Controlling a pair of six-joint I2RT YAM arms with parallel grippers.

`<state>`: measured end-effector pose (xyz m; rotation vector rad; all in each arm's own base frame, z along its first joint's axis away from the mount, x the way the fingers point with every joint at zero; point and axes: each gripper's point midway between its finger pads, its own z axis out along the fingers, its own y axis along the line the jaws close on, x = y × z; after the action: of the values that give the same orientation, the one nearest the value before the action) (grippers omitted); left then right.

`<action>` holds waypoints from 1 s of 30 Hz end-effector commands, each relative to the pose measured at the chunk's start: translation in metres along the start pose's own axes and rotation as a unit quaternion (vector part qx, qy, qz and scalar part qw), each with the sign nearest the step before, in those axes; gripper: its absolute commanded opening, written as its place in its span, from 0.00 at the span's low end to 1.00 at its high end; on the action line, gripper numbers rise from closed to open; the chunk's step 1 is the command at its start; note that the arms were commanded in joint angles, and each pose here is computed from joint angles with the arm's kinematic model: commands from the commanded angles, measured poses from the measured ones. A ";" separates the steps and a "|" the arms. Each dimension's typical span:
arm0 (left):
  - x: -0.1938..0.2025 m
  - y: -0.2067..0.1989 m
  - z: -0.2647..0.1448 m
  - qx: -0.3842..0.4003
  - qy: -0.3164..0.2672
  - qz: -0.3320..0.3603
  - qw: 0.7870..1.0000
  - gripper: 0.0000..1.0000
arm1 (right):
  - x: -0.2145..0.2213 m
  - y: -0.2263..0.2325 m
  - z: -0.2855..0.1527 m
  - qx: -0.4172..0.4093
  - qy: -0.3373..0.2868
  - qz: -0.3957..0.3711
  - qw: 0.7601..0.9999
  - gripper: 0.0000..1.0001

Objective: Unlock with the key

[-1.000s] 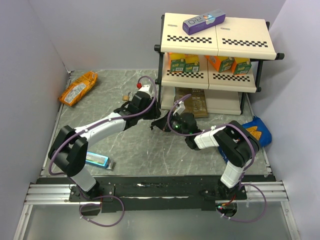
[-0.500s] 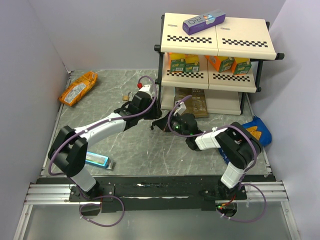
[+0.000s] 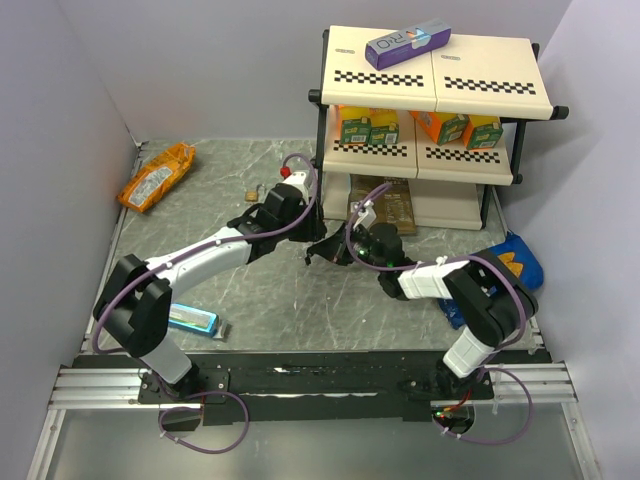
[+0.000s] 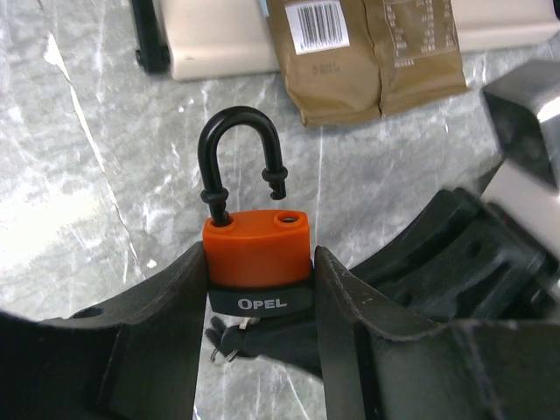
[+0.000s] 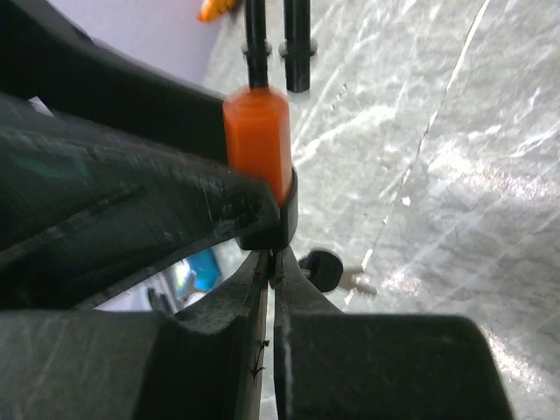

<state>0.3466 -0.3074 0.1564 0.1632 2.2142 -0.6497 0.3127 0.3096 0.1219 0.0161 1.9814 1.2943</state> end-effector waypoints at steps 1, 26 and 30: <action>0.005 -0.016 -0.020 0.034 0.023 0.027 0.999 0.01 | -0.050 0.028 -0.013 -0.047 -0.074 0.008 0.996 0.00; 0.029 -0.033 -0.014 0.105 0.092 -0.014 0.990 0.01 | -0.089 0.047 -0.049 -0.001 -0.256 -0.126 0.959 0.00; 0.034 -0.038 -0.013 0.115 0.099 -0.012 0.988 0.01 | -0.095 0.046 -0.054 0.011 -0.271 -0.139 0.953 0.00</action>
<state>0.3292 -0.3263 0.1650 0.2677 2.2375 -0.8662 0.3028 0.2788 0.1464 -0.0090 1.7728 1.0414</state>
